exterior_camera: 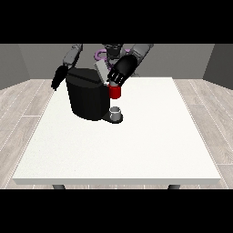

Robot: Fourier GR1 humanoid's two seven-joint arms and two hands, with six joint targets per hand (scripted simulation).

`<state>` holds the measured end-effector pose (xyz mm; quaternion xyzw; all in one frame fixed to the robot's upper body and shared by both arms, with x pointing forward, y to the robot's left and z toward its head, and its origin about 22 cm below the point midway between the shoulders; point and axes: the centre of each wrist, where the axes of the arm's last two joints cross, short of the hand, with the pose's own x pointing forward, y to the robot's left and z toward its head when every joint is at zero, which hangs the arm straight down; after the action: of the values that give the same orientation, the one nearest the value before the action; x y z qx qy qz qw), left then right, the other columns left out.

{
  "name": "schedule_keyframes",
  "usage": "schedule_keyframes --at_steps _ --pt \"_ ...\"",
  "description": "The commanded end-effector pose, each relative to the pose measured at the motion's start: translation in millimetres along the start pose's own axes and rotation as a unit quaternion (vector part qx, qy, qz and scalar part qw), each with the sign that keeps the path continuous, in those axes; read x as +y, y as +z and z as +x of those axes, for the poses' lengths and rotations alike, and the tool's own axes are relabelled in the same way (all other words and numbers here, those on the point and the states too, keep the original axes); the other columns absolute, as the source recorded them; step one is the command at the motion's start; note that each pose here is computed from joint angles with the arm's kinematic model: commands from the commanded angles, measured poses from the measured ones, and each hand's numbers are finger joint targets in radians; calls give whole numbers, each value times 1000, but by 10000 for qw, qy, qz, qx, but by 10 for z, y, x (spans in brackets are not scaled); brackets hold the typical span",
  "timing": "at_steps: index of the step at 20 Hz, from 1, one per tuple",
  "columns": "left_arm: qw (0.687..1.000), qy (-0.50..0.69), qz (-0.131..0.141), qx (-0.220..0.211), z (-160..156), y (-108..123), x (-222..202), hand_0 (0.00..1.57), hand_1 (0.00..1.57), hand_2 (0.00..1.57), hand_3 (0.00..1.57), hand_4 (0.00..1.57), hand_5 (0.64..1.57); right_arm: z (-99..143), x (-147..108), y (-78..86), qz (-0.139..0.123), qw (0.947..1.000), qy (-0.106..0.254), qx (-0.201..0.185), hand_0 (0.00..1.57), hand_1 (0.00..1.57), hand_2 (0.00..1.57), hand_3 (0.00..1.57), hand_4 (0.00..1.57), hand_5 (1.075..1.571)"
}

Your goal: Insert the coffee pod into the coffee machine and close the lid

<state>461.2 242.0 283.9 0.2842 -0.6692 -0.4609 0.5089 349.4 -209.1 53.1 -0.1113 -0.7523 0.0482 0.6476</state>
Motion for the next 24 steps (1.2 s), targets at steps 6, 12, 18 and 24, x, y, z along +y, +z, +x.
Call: schedule_keyframes --at_steps 6,12,18,24 --pt "9954 -959 -63 -22 -99 33 -185 1173 1173 1194 1066 0 1571 -40 -175 -4 -40 9999 122 64 0 0 0 0 0 1571" --pt "9979 -590 232 162 -250 97 113 1115 1115 1136 1016 0 1571 261 274 55 174 9997 -19 -188 0 0 0 0 0 1571" --pt "9964 -578 547 -303 -55 72 215 1206 1206 1179 956 0 1571 200 -198 -137 -63 9998 -56 -196 0 0 0 0 85 1571" --pt "9937 -710 773 -390 -162 129 272 1224 1224 1202 978 0 1571 136 31 -14 -64 9995 81 -286 0 0 0 0 71 1571"
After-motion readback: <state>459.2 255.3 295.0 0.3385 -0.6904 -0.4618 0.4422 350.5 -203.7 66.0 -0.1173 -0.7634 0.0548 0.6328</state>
